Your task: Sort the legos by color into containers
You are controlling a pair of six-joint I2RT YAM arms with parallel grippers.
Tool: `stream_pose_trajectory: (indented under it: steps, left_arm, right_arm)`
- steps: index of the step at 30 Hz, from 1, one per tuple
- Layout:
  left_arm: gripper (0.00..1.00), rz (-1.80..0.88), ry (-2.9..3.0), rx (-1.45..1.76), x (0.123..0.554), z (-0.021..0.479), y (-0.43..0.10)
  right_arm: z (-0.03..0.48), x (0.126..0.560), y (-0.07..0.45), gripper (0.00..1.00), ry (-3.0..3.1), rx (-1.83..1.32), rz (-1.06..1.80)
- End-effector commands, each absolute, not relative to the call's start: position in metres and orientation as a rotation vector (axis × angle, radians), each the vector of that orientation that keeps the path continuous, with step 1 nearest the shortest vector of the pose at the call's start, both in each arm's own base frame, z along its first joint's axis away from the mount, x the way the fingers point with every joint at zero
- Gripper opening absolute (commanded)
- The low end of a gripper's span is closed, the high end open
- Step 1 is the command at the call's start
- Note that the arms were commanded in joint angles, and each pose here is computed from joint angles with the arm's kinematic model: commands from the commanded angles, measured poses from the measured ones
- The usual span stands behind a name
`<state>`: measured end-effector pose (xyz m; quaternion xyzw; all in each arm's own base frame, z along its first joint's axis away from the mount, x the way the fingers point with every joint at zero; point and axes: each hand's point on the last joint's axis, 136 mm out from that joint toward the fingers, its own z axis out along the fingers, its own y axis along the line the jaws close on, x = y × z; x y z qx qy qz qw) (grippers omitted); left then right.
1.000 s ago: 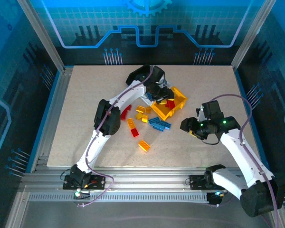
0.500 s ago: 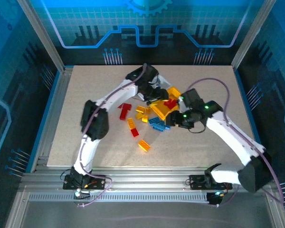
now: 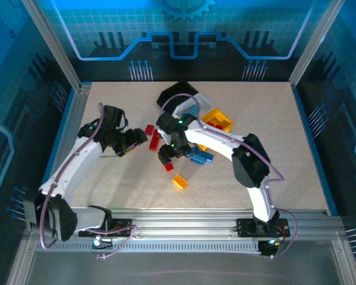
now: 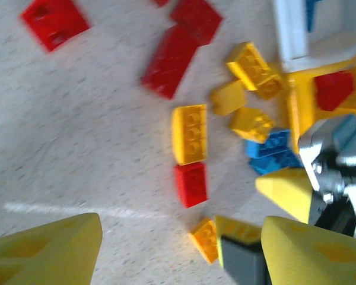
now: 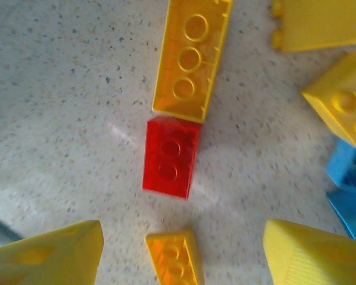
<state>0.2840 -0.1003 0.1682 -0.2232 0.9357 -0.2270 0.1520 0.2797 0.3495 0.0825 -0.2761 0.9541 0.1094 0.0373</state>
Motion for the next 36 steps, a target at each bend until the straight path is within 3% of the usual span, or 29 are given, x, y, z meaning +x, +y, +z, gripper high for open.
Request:
stream_pose_trajectory:
  steps: [1, 19, 31, 36]
  left_arm:
    - [0.73, -0.621, 2.669, -0.682, 0.262, 0.169, -0.083]
    - [0.74, -0.653, 2.649, -0.701, 0.260, 0.170, -0.072]
    - [0.75, -0.694, 2.660, -0.704, 0.265, 0.160, -0.076]
    - [0.75, -0.697, 2.660, -0.731, 0.273, 0.155, -0.076]
  right_arm:
    - [0.073, 0.278, 0.352, 0.73, 2.945, -0.955, 0.232]
    - [0.019, 0.269, 0.368, 0.67, 3.033, -0.992, 0.117]
    - [0.039, 0.271, 0.359, 0.37, 3.002, -0.950, 0.081]
    - [0.076, 0.275, 0.355, 0.35, 2.938, -0.903, 0.167]
